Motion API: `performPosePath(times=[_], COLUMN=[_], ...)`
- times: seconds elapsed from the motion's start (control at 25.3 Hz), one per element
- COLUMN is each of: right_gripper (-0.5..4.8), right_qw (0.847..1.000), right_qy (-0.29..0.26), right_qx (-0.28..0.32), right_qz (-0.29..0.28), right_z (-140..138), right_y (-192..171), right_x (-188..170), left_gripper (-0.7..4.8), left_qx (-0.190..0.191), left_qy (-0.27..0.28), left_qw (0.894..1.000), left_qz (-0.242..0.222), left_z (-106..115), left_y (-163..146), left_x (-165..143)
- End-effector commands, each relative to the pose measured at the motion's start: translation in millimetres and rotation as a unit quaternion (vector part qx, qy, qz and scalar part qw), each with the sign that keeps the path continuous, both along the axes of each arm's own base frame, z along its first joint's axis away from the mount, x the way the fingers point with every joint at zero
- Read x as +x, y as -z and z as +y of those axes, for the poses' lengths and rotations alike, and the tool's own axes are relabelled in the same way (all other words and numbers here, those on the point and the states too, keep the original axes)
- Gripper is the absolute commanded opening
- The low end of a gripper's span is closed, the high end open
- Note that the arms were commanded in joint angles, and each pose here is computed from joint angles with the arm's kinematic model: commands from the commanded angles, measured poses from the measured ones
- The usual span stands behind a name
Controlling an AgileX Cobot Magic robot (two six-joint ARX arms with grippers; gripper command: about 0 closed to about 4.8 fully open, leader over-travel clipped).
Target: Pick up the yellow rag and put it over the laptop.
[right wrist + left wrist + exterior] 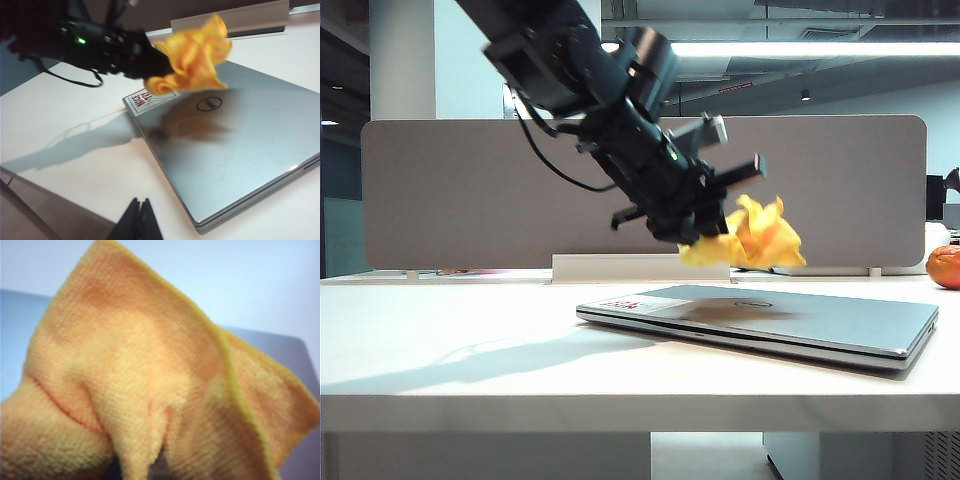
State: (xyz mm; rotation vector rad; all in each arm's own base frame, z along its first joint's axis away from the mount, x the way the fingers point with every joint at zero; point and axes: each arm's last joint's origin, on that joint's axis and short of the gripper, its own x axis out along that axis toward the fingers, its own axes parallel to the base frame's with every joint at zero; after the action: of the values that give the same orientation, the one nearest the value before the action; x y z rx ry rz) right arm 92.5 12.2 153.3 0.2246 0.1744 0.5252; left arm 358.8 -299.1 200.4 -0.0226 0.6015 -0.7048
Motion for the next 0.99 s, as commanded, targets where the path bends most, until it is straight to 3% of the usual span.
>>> performPosePath(times=[0.04,0.36,0.71,0.87,0.95,0.99], right_gripper=[-0.01,-0.01,-0.01,-0.01,-0.01,-0.01], right_qw=[1.000,1.000,1.000,0.999,0.999,0.998], right_qy=[-0.001,0.000,0.004,0.032,0.049,0.060], right_qx=[0.000,0.000,-0.004,-0.007,-0.009,-0.011], right_qz=[-0.005,-0.006,-0.007,-0.007,-0.007,-0.007], right_z=[0,0,0,-2,-3,-3], right_y=[0,0,0,0,0,0], right_x=[0,0,0,1,2,2], left_gripper=[0.25,4.68,4.79,4.79,4.16,3.44], left_qx=[0.020,0.040,0.017,0.018,0.026,0.034], left_qy=[0.001,0.001,0.001,-0.001,0.003,0.007], left_qw=[0.999,0.998,1.000,1.000,1.000,0.999], left_qz=[0.025,0.042,0.014,0.012,0.004,-0.002], left_z=[-5,-3,5,14,20,25], left_y=[3,-3,-44,-65,-75,-80], left_x=[5,4,-6,-14,-17,-19])
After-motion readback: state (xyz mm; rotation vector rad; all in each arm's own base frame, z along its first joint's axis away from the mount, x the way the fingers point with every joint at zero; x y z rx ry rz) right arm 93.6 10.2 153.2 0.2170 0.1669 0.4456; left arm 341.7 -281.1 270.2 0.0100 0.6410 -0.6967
